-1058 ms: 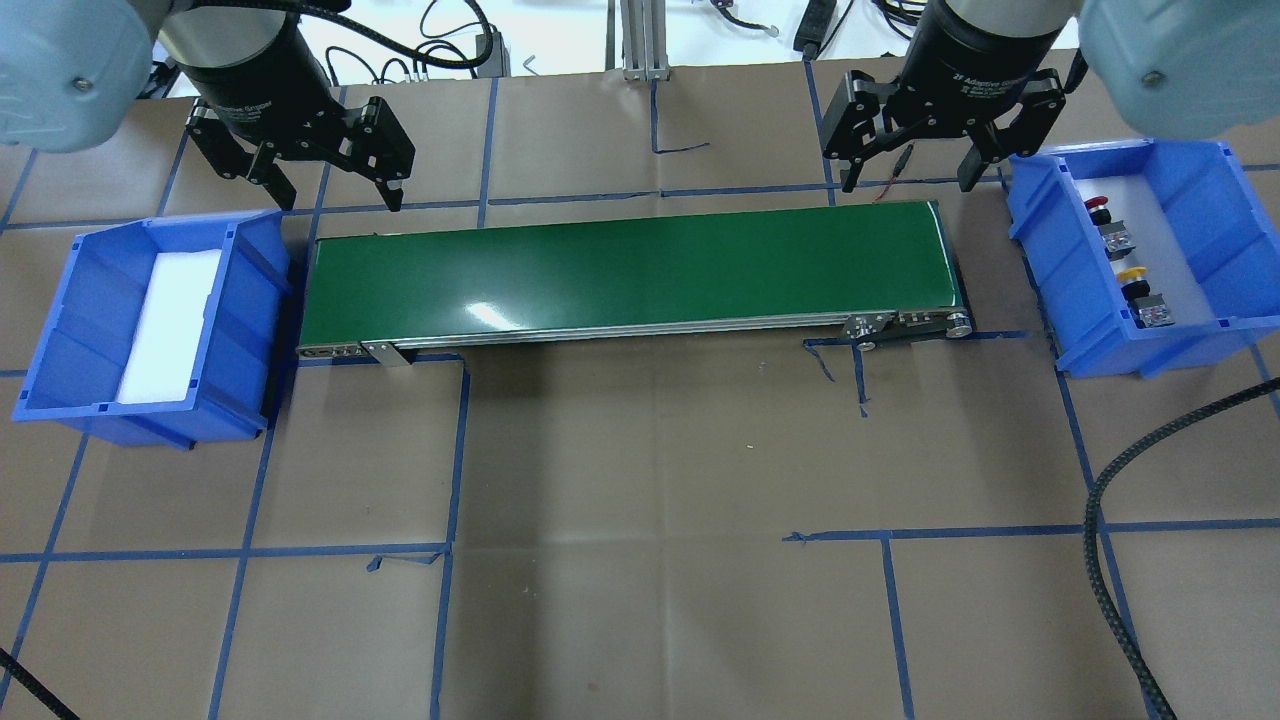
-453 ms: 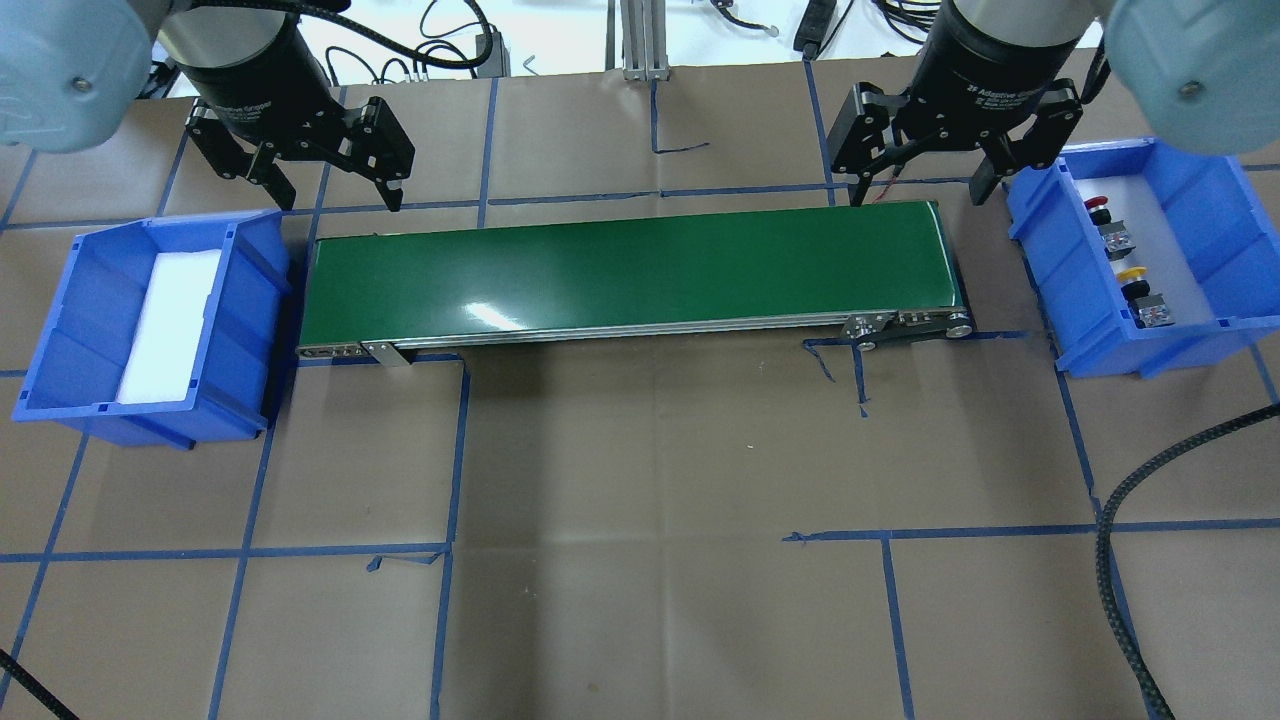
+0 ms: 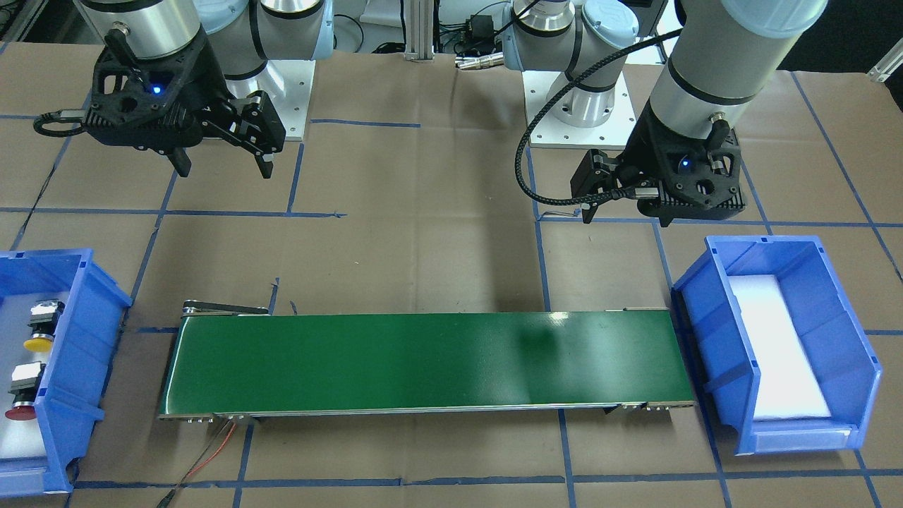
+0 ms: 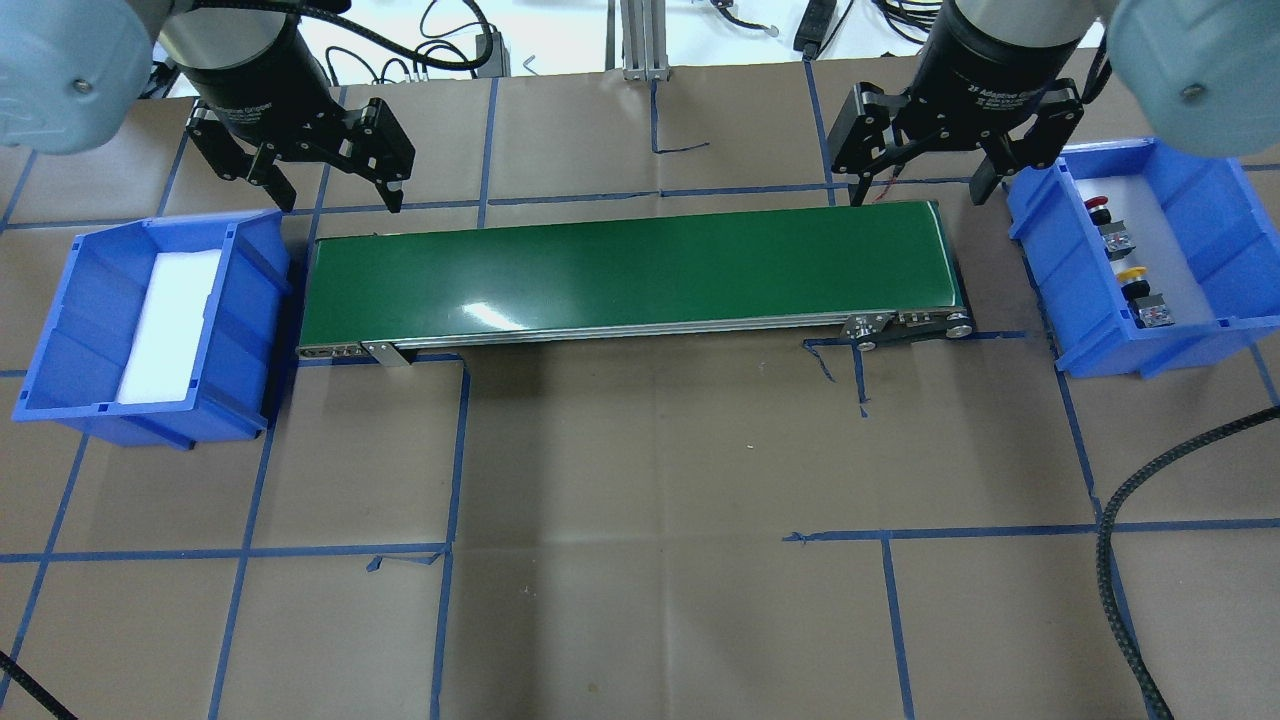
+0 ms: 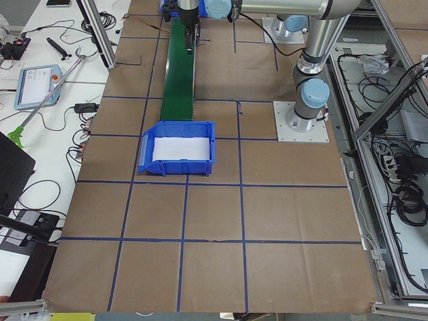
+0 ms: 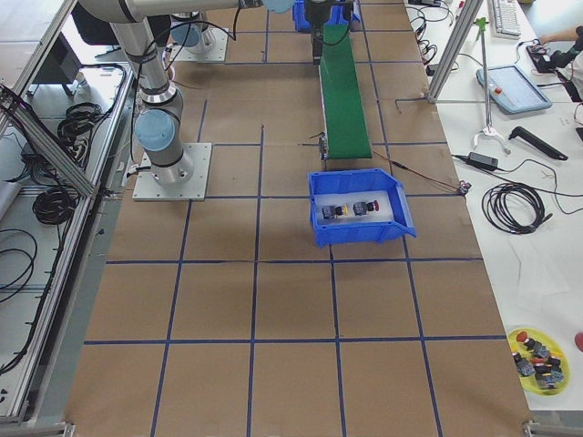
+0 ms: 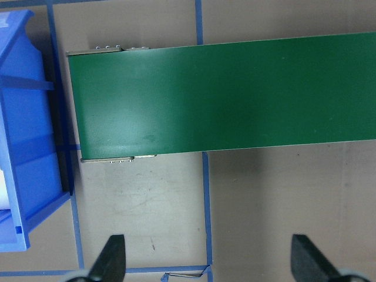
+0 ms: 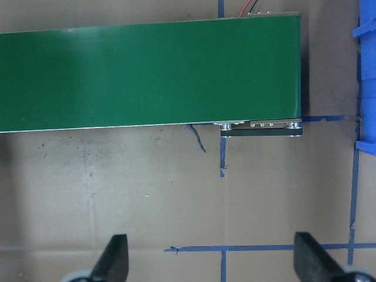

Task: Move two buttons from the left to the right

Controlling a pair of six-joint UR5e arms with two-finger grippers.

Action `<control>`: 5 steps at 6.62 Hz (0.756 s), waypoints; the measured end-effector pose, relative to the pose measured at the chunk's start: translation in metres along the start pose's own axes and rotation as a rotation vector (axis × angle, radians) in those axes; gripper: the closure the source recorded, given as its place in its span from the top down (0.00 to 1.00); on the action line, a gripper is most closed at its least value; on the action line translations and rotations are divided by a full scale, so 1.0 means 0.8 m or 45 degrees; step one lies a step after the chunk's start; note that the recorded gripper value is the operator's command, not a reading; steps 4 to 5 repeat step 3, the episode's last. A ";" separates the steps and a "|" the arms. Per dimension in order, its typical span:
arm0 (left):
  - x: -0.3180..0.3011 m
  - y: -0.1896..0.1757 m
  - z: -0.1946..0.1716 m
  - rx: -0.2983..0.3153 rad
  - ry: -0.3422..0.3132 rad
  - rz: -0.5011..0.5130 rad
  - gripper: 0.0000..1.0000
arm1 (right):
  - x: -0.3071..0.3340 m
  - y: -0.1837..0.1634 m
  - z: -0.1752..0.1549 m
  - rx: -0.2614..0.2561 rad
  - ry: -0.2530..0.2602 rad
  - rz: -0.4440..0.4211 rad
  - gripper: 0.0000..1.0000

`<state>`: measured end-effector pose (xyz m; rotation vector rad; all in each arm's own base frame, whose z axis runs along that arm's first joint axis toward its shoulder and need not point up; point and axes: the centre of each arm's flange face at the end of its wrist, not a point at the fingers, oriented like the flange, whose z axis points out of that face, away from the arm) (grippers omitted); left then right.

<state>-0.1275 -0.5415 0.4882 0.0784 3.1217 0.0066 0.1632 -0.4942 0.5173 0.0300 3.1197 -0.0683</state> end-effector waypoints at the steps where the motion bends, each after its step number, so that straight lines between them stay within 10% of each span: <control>1: 0.000 0.000 0.001 -0.001 0.000 0.000 1.00 | 0.000 -0.001 0.002 -0.003 0.002 0.000 1.00; 5: 0.000 0.002 0.001 -0.005 0.000 -0.003 1.00 | 0.001 -0.003 0.003 -0.007 0.005 0.001 1.00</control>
